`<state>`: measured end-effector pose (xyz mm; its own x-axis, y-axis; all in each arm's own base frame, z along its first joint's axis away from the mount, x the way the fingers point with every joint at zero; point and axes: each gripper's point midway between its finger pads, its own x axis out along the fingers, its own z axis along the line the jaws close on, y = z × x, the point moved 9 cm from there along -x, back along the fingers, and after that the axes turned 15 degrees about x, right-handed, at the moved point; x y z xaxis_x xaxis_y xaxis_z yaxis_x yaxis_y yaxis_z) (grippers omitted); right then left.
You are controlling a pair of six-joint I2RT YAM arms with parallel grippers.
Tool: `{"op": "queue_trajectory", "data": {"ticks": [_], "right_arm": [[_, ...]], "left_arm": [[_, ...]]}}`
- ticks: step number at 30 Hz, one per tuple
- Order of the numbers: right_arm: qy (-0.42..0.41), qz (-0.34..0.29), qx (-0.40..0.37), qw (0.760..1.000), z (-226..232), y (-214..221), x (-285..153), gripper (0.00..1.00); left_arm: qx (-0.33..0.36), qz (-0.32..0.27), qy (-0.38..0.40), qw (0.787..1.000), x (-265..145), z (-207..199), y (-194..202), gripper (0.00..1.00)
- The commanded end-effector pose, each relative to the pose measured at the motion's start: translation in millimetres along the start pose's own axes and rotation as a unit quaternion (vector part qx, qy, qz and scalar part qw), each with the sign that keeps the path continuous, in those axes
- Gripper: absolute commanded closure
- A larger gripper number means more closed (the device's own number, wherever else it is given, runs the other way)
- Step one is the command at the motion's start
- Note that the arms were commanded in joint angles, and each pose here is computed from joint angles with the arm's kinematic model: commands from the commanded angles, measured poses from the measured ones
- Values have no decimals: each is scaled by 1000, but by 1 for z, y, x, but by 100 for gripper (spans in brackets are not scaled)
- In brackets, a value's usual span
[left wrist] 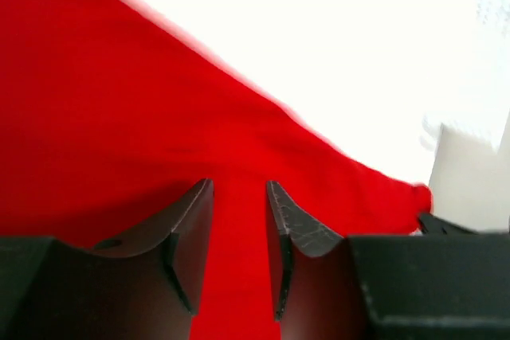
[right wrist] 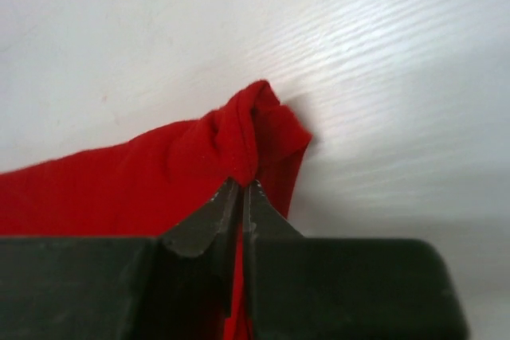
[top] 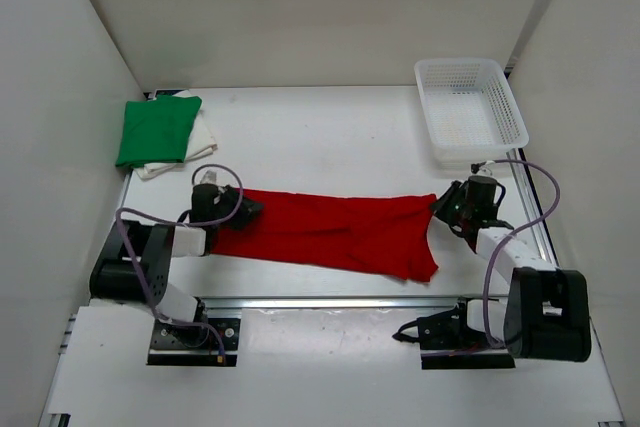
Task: Fold and stack the t-shirts
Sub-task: Fold the other side of the tshirt into a rectangle, then rotate the tshirt 90 degrees
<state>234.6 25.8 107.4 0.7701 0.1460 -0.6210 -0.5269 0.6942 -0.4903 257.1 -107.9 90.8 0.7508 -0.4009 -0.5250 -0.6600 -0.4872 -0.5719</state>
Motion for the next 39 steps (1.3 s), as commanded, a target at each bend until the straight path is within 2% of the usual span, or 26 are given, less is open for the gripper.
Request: {"op": "queue_trajectory", "data": {"ticks": [1, 4, 8, 10, 12, 13, 15, 16, 17, 19, 20, 22, 25, 29, 34, 37, 38, 39], "right_arm": [[-3, -51, 11, 999, 5, -32, 10, 100], [5, -47, 41, 998, -5, -40, 20, 100], [14, -43, 39, 998, -8, -44, 25, 98], [11, -43, 38, 998, -8, -40, 23, 90], [3, -51, 32, 998, -1, -42, 18, 76], [-13, -51, 21, 998, 11, -43, 13, 72], [-25, -83, -10, 996, 31, -55, -1, 58], [-24, -85, -22, 996, 37, -50, -7, 58], [-31, -84, -40, 995, 47, -49, -10, 59], [-33, -86, -60, 994, 58, -39, -18, 67], [-37, -71, -76, 994, 63, -26, -19, 68], [-34, -44, -112, 992, 69, 0, -17, 82], [-23, 32, -148, 988, 68, 41, -7, 93], [-18, 119, -152, 981, 66, 68, 14, 95], [6, 166, -164, 972, 80, 61, 64, 95], [-40, 175, -172, 969, 137, 34, 122, 95], [-33, 195, -177, 964, 144, 33, 134, 97], [-51, 202, -184, 961, 175, 25, 160, 98]], "left_arm": [[-81, 32, -8, 996, -8, 39, 16, 58], [-96, 15, 16, 995, -12, 42, 15, 60], [-89, 8, -23, 996, -20, 46, 15, 59], [-104, -16, -22, 994, -28, 50, 11, 57], [-104, -37, -18, 994, -36, 51, 5, 56], [-98, -35, -20, 994, -38, 51, 5, 55], [-66, -63, -7, 996, -45, 38, -9, 54], [-47, -72, 1, 996, -49, 30, -16, 53], [-40, -77, -8, 996, -52, 28, -19, 52], [15, -97, 20, 995, -61, 0, -27, 51], [39, -102, 22, 994, -64, -10, -31, 50], [79, -109, 32, 990, -70, -26, -34, 49], [121, -95, 48, 987, -77, -41, -28, 52], [144, -55, 75, 985, -82, -45, -18, 51], [172, -15, 99, 980, -85, -47, -4, 44], [195, 11, 95, 976, -86, -50, 7, 42], [195, 17, 94, 976, -86, -49, 12, 42], [199, 15, 97, 975, -87, -51, 12, 41]]}}
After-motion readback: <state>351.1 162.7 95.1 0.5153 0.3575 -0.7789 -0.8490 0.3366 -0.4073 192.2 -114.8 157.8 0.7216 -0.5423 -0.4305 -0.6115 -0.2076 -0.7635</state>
